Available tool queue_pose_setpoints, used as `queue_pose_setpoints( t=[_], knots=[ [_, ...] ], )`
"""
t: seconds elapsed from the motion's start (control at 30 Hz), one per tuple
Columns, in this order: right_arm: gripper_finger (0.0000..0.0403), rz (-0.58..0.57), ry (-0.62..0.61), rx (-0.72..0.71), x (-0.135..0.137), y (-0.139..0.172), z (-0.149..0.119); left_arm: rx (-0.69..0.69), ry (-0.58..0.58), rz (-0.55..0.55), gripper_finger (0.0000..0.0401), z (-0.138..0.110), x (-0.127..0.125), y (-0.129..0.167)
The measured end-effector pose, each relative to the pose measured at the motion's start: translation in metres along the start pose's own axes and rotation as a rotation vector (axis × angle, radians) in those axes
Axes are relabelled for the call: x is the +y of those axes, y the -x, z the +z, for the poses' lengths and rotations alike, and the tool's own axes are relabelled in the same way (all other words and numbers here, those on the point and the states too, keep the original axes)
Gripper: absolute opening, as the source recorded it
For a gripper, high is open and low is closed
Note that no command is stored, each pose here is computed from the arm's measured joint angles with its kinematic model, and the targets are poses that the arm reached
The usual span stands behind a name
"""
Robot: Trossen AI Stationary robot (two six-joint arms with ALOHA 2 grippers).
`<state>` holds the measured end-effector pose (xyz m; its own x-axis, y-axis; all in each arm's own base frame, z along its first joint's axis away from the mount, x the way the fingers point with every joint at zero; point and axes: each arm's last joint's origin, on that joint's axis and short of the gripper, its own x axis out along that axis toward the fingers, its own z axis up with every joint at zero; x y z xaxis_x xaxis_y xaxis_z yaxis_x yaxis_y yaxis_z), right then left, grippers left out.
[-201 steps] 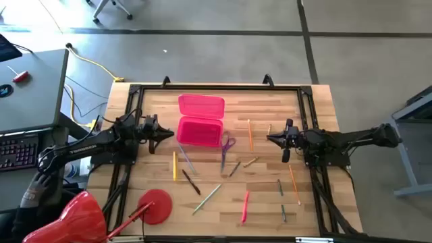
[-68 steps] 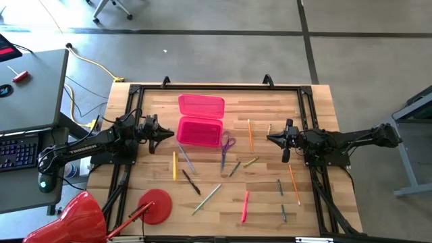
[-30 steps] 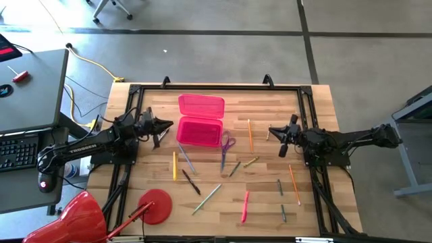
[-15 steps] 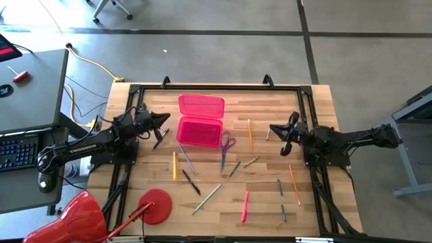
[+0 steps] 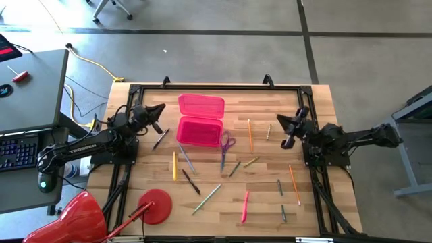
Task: Pick & place school supplies into a supply box
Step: Put the top green crayon into the pink supply box
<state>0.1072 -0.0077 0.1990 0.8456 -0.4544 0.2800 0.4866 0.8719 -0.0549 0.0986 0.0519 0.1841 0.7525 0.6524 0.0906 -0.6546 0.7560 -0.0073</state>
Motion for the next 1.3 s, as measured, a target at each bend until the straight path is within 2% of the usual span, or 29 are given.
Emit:
queue_pose_setpoints(
  t=[0.2,0.33,0.43,0.5,0.6,0.73,0.93,1.03,1.23,1.3],
  knots=[
    [0.0059,-0.151,0.053,0.157,0.002,-0.005,-0.016,-0.043,0.026,0.077,0.0046,0.004,0.002,0.000],
    [0.0091,-0.203,-0.009,0.253,0.006,-0.009,-0.031,-0.065,0.058,0.105,0.0046,0.007,0.003,0.000],
    [0.0105,-0.320,-0.100,0.309,0.008,-0.013,-0.040,-0.070,0.064,0.122,0.0046,0.007,0.004,0.000],
    [0.0109,-0.393,-0.164,0.319,0.010,-0.019,-0.041,-0.094,0.093,0.130,0.0046,0.009,0.004,0.001],
    [0.0110,-0.415,-0.185,0.379,0.014,-0.030,-0.044,-0.127,0.136,0.136,0.0046,0.012,0.005,0.001],
    [0.0110,-0.477,-0.165,0.530,0.018,-0.043,-0.055,-0.170,0.178,0.133,0.0046,0.017,0.005,0.002],
    [0.0110,-0.611,-0.270,0.754,0.019,-0.057,-0.070,-0.224,0.222,0.187,0.0046,0.034,0.007,0.002],
    [0.0110,-0.672,-0.320,0.827,0.018,-0.064,-0.074,-0.175,0.229,0.201,0.0046,0.050,0.007,0.000],
    [0.0110,-0.762,-0.382,0.935,0.018,-0.074,-0.084,0.008,0.149,0.229,0.0046,0.087,0.004,-0.014],
    [0.0110,-0.778,-0.366,0.973,0.017,-0.076,-0.085,0.040,0.114,0.261,0.0046,0.098,0.003,-0.020]
  ],
)
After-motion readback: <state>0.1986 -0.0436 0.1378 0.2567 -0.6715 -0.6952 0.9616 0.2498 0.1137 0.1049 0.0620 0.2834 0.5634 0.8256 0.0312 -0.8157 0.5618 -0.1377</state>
